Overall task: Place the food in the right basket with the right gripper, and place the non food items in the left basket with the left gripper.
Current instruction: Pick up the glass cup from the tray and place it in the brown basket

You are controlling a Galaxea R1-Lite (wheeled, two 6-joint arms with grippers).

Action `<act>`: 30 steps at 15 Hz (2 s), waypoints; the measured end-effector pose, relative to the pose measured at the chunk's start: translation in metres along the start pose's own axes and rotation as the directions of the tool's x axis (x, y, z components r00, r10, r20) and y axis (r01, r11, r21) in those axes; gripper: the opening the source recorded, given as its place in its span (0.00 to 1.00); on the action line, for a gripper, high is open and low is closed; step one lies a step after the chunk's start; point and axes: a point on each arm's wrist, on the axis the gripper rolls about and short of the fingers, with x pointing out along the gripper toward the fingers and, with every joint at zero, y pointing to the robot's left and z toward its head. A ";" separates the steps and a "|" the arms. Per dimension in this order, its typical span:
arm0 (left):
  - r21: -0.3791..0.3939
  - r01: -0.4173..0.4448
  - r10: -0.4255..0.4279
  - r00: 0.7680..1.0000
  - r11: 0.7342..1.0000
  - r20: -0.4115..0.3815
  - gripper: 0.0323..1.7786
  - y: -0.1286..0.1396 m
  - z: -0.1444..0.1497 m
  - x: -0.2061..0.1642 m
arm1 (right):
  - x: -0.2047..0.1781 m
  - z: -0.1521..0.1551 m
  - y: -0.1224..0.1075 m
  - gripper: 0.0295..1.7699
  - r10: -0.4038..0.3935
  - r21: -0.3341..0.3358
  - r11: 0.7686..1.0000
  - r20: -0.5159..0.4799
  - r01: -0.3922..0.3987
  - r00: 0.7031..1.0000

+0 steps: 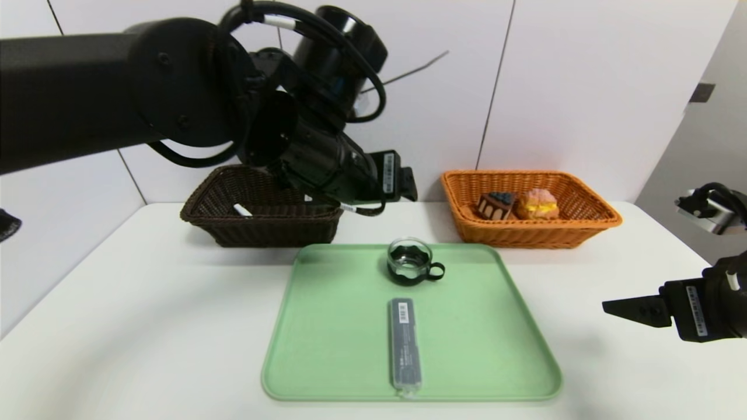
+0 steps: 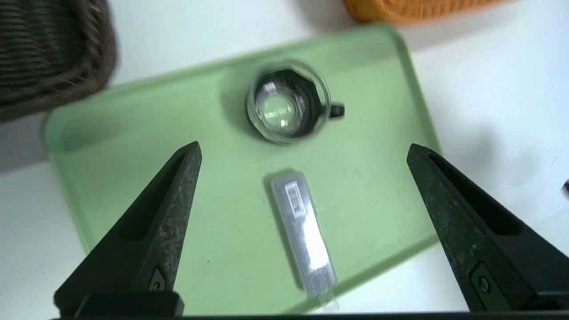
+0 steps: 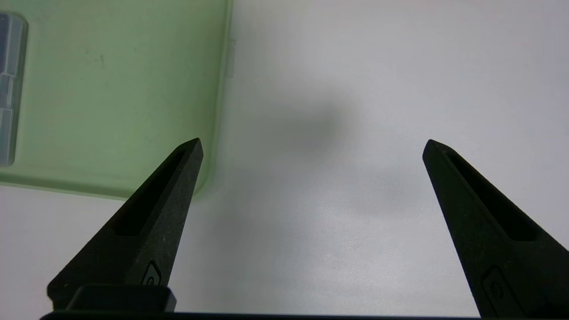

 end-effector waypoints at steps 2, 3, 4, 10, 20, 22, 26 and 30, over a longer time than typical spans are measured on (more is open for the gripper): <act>0.067 0.011 -0.006 0.997 0.998 -0.079 0.92 -0.007 -0.013 0.016 | 0.000 -0.001 0.000 0.97 0.001 0.001 1.000 -0.003 -0.001 1.000; 0.087 0.016 -0.007 0.994 0.996 -0.108 0.93 -0.009 -0.017 0.024 | 0.001 -0.002 0.000 0.97 0.002 0.001 1.000 -0.005 -0.002 1.000; 0.102 0.023 -0.008 0.990 0.995 -0.143 0.93 -0.010 -0.022 0.032 | 0.001 -0.002 0.000 0.97 0.001 0.002 1.000 -0.005 -0.001 1.000; 0.083 0.003 0.016 0.971 0.997 -0.237 0.94 -0.007 -0.038 0.072 | 0.001 -0.006 -0.001 0.97 -0.003 0.018 1.000 -0.009 0.003 1.000; 0.013 -0.138 0.139 0.985 0.990 -0.101 0.95 0.006 -0.029 0.098 | 0.001 -0.010 -0.001 0.97 -0.003 0.012 1.000 -0.018 0.003 1.000; 0.015 -0.139 0.140 0.985 0.990 -0.102 0.95 0.007 -0.032 0.108 | 0.001 -0.010 -0.001 0.97 -0.004 0.013 1.000 -0.018 0.004 1.000; 0.015 -0.170 0.171 0.976 0.985 -0.134 0.95 0.017 -0.038 0.128 | 0.000 -0.009 -0.001 0.97 -0.004 0.014 1.000 -0.010 0.004 1.000; 0.011 -0.184 0.184 0.973 0.983 -0.137 0.95 0.024 -0.040 0.140 | -0.002 -0.010 -0.001 0.97 -0.004 0.013 1.000 -0.006 0.004 1.000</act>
